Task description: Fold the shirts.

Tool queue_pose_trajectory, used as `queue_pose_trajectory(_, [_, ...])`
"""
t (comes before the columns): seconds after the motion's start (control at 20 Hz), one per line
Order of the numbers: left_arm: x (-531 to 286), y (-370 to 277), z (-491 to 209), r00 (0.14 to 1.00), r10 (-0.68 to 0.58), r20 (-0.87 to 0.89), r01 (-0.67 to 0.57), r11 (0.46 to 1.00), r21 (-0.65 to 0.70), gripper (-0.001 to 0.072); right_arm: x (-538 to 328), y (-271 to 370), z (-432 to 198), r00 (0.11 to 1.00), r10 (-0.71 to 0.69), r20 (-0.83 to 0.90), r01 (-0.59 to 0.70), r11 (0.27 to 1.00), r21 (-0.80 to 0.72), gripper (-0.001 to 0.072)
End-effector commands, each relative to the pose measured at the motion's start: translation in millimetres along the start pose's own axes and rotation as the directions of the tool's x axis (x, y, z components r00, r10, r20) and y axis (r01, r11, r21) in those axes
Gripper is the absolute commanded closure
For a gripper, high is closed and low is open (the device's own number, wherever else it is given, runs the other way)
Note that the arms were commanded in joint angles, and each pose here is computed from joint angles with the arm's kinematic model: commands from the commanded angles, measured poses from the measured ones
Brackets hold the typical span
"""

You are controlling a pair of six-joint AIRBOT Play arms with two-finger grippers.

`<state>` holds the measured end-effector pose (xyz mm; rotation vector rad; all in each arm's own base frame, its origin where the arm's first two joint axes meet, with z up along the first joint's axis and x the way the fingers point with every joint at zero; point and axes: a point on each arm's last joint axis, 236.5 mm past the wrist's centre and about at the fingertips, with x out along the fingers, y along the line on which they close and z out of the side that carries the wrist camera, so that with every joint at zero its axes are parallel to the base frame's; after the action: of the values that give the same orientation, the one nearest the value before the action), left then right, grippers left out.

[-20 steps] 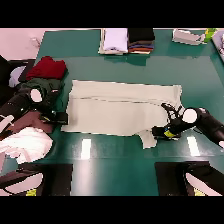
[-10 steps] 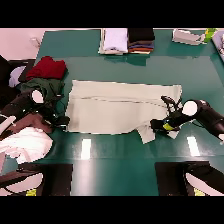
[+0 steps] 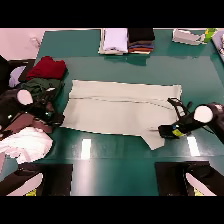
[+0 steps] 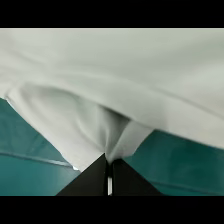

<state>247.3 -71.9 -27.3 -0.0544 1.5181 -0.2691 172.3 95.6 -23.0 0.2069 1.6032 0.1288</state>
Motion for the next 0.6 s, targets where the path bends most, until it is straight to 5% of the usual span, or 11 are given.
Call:
queue_pose_trajectory(0.0, [-35.3,-6.8,-21.0,0.999,0.007,0.037,-0.008,1.0,0.023,0.0686,-27.1,-11.4,-28.1,0.999,-0.036,0.006,0.036,0.999,0.011,0.0695])
queue_pose_trajectory(0.55, [-56.9,-3.4,82.9,0.97,0.025,0.24,-0.045,0.996,0.078,0.0686,-96.8,12.2,125.4,0.953,-0.108,0.282,0.132,0.989,-0.067,0.0695])
